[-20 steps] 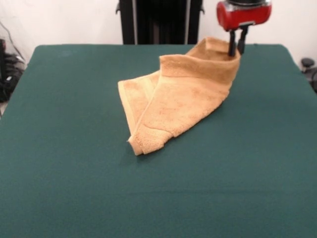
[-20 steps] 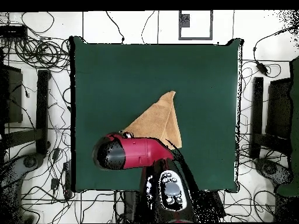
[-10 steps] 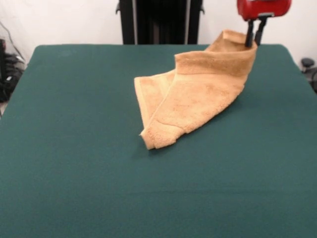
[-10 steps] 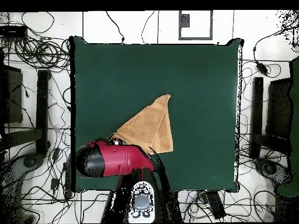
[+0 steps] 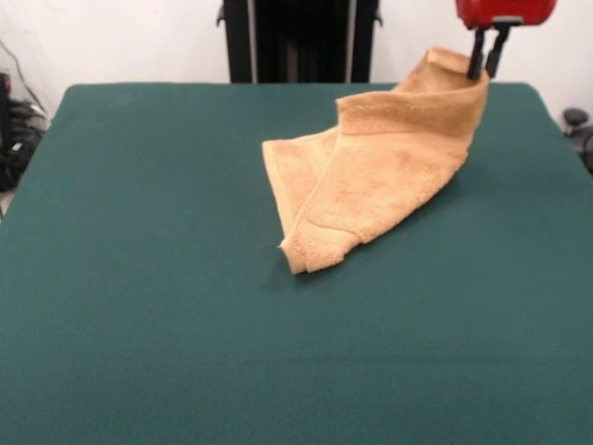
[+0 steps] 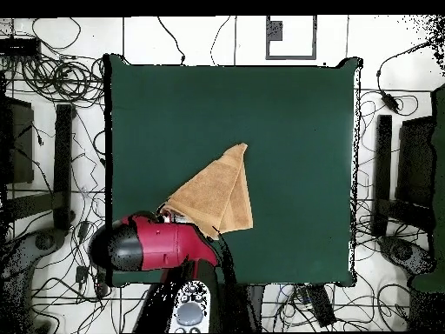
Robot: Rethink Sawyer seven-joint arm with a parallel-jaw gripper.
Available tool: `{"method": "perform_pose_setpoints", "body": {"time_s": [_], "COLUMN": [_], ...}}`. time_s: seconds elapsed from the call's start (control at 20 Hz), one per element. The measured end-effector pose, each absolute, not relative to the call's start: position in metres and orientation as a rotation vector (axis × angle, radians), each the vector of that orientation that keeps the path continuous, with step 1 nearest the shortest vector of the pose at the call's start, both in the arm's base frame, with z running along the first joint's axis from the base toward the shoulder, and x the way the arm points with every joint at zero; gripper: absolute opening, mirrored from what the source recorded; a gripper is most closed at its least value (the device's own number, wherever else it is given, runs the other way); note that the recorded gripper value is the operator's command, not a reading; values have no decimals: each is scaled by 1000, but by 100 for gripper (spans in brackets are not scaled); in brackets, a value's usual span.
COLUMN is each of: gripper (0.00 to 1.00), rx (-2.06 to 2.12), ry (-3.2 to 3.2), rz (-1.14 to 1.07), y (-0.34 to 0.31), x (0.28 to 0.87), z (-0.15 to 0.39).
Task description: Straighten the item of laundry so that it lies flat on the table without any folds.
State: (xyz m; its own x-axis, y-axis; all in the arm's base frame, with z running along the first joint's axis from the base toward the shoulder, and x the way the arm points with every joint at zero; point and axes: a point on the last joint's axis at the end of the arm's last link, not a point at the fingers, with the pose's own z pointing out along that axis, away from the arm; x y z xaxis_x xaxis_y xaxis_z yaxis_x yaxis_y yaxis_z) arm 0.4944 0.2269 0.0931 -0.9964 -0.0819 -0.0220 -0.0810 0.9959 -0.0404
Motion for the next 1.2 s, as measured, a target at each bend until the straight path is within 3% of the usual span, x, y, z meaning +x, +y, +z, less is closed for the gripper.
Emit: {"method": "perform_pose_setpoints", "body": {"time_s": [1.2], "gripper": [0], "rx": [100], "ry": [2835], "rz": [-271], "y": [231], "x": [458], "z": [37]}}
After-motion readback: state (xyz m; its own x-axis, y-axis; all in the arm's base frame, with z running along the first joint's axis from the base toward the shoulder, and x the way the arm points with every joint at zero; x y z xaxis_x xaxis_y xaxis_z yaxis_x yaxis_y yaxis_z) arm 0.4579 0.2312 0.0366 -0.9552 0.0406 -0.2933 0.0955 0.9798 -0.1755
